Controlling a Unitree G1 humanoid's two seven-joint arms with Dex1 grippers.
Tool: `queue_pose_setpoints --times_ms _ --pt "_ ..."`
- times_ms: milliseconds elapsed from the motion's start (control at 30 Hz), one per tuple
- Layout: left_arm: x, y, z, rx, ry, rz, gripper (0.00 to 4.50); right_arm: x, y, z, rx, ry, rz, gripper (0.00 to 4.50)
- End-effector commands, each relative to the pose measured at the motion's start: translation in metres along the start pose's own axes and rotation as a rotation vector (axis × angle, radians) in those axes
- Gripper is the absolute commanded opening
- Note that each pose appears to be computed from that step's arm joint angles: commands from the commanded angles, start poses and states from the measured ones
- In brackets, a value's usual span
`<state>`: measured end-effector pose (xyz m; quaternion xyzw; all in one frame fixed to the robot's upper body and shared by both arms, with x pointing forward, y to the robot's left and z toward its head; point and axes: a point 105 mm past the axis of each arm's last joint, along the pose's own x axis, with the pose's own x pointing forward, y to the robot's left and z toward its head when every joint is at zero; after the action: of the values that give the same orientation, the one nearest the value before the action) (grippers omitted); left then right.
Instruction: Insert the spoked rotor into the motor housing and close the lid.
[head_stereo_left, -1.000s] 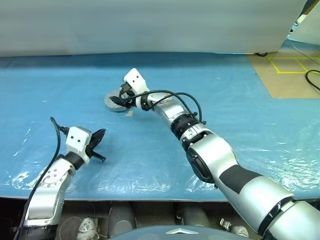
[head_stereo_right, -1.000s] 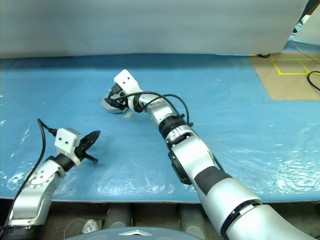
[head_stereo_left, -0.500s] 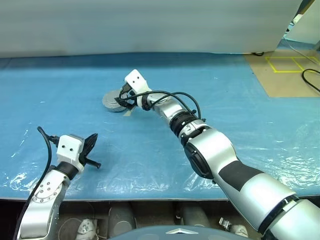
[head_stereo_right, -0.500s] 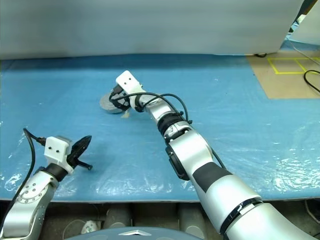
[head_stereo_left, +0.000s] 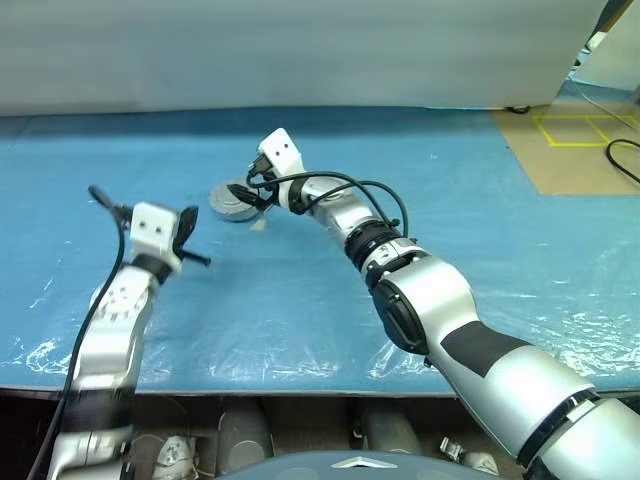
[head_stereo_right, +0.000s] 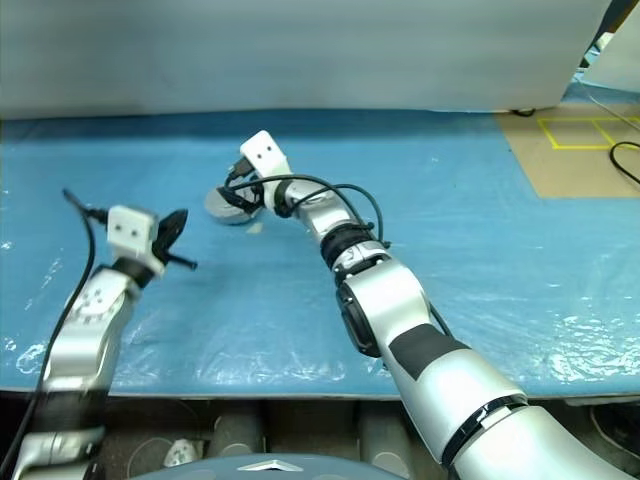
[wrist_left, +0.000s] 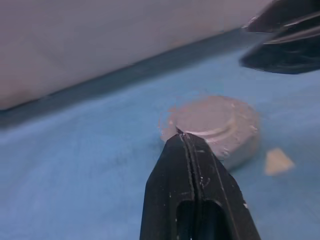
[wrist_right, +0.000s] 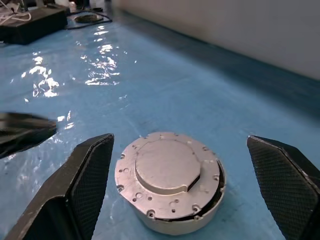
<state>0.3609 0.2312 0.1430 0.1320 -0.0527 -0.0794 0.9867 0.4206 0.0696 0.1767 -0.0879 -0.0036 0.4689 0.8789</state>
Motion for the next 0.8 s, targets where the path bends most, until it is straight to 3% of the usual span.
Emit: queue_pose_setpoints --times_ms 33,300,500,633,800 --pt "0.026 0.009 0.005 0.028 -0.017 0.025 0.0 -0.013 -0.013 0.005 -0.017 -0.062 0.003 4.48" --pt "0.075 -0.009 0.008 -0.037 -0.023 -0.081 0.0 -0.081 -0.038 -0.031 -0.054 -0.013 -0.015 4.48" --pt "0.085 -0.03 0.015 -0.133 -0.057 -0.225 0.0 -0.133 -0.033 -0.06 0.029 0.099 -0.048 4.48" --pt "0.086 -0.035 0.018 -0.164 -0.067 -0.26 0.0 -0.148 -0.031 -0.075 0.042 0.157 -0.088 4.48" --pt "0.084 -0.043 0.009 -0.201 -0.04 -0.304 0.0 -0.149 -0.028 -0.074 0.049 0.157 -0.108 4.48"
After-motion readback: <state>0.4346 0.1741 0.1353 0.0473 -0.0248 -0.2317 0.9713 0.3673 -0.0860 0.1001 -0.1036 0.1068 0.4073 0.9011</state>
